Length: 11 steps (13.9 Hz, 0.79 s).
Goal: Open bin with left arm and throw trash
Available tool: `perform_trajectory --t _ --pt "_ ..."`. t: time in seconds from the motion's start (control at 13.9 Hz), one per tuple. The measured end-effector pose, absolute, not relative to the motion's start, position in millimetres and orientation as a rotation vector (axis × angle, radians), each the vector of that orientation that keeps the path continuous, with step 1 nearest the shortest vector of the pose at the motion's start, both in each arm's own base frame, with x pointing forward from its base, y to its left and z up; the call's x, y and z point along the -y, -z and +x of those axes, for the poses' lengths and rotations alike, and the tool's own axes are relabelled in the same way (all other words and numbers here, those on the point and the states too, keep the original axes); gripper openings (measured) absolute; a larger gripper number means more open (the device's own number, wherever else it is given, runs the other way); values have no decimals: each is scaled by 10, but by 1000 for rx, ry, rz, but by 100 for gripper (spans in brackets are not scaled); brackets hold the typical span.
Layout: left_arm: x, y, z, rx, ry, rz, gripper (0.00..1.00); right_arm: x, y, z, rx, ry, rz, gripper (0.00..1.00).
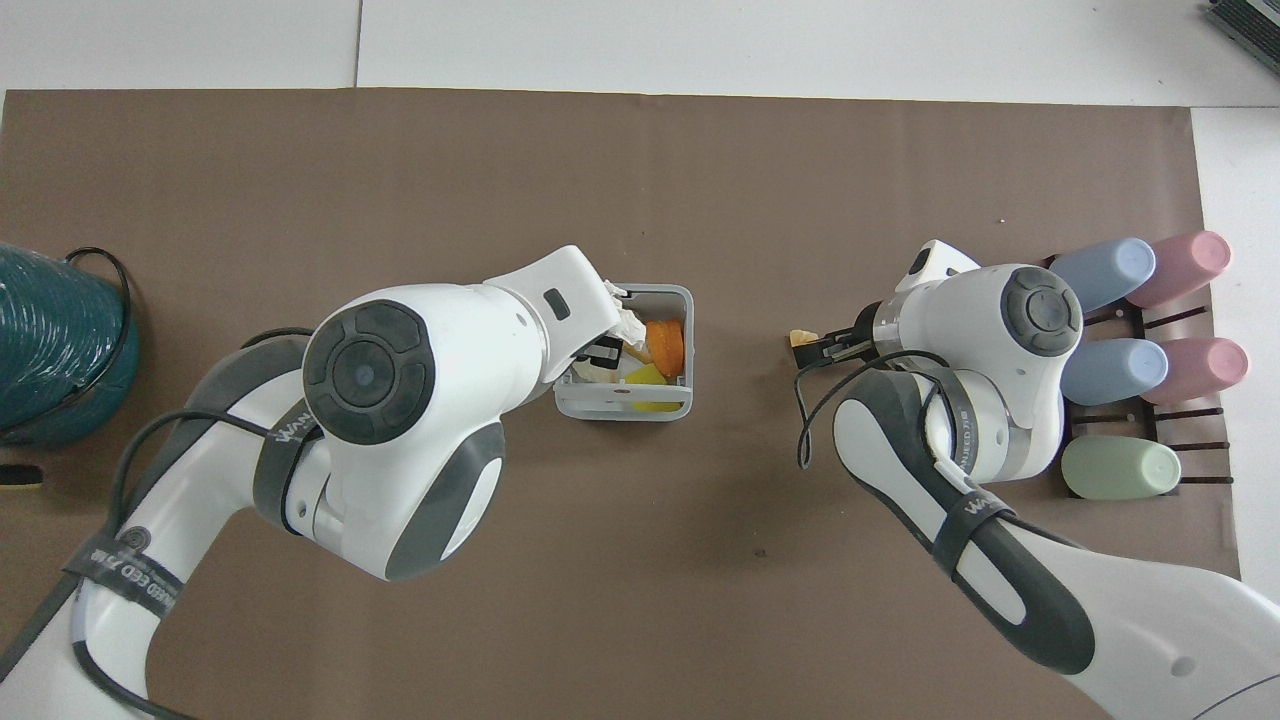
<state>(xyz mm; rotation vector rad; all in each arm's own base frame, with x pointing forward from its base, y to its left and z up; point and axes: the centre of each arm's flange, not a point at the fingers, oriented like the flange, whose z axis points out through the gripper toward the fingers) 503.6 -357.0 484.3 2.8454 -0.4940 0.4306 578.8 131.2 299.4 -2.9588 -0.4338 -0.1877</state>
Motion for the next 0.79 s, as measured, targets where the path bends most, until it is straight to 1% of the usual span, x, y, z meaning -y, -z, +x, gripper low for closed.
perform_trajectory --t 0.22,0.29,0.36,0.43,0.5,0.57,0.65,0.72,0.79 --pt "3683 -4869 4980 518 -461 2823 37 -1410 -2909 5797 452 232 -2957 100" --pt "3665 -4871 4995 513 -464 2824 50 -1412 -2886 5799 452 232 -2958 91" --pt "3643 -4871 5010 507 -465 2826 61 -1411 -2872 5799 452 229 -2958 77" --pt "3616 -4864 5025 501 -458 2832 76 -1411 -2868 5798 452 228 -2959 66" --pt "3572 -4846 5039 494 -434 2847 86 -1411 -2868 5799 452 228 -2959 55" --pt "3483 -4829 5063 478 -389 2872 97 -1406 -2873 5803 450 230 -2959 40" --pt "3333 -4843 5109 449 -339 2900 100 -1403 -2879 5808 440 231 -2959 31" --pt "3114 -4898 5173 402 -293 2928 100 -1410 -2896 5817 410 228 -2960 19" --pt "2888 -4985 5223 355 -267 2946 100 -1422 -2940 5839 372 221 -2961 12"
